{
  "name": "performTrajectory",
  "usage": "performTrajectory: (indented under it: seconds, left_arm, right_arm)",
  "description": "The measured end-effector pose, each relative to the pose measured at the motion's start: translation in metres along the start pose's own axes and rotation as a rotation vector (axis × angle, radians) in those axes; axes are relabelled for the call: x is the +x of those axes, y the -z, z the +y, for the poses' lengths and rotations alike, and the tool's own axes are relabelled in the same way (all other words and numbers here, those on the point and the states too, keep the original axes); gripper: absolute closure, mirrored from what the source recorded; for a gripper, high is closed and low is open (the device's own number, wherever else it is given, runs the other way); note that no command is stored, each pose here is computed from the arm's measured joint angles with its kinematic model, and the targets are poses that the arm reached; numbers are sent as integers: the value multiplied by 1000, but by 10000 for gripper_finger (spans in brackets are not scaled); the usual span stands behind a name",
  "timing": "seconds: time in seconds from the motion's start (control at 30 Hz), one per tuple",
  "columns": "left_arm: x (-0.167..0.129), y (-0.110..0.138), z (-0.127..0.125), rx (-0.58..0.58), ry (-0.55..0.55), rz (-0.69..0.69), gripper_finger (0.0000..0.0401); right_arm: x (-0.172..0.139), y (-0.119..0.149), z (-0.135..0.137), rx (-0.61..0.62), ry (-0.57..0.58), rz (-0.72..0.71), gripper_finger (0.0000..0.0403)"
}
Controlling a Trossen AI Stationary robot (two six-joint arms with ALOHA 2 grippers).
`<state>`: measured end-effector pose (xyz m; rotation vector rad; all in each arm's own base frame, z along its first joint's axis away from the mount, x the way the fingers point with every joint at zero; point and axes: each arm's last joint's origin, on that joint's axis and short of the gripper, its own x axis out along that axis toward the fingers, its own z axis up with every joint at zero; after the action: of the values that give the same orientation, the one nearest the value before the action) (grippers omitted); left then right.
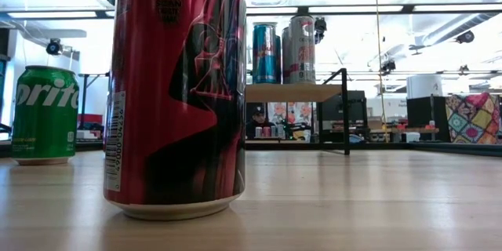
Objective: Place canned beverage on shelf
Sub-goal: Put the right green soda can on the shelf aligned with the other green soda can, then put the green soda can on the shelf aligned with the other green soda can
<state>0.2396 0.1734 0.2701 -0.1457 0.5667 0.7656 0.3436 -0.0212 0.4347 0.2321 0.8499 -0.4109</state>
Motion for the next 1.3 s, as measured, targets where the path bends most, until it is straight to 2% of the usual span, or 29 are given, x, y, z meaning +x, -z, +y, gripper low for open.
performTrajectory:
  seconds: [0.17, 0.3, 0.53, 0.67, 0.83, 0.97, 1.13, 1.3]
  left_arm:
    - [1, -2, -1, -45, 23, -23, 98]
    - [-9, -2, 0, -77, 29, -2, 99]
    - [-63, 7, 1, -114, 52, 29, 99]
    - [-104, 22, -15, -137, 124, 58, 99]
    - [-151, 44, -45, -123, 171, 72, 99]
    - [-176, 65, -65, -55, 341, 188, 99]
    - [-197, 88, -72, -143, 425, 294, 99]
    - [-212, 104, -64, -189, 394, 389, 99]
  right_arm:
    - [-8, 1, 0, -2, -10, -14, 76]
    - [-13, 2, -1, 1, -11, -23, 76]
    - [-28, 7, -7, -1, -11, -25, 76]
    - [-31, 10, -9, -4, 4, -34, 76]
    - [-21, 19, -10, -28, 12, -14, 76]
    - [-8, 29, -10, -31, -14, -14, 76]
    - [-9, 39, -10, 10, -60, -109, 76]
    - [-17, 56, -17, 84, -84, -144, 76]
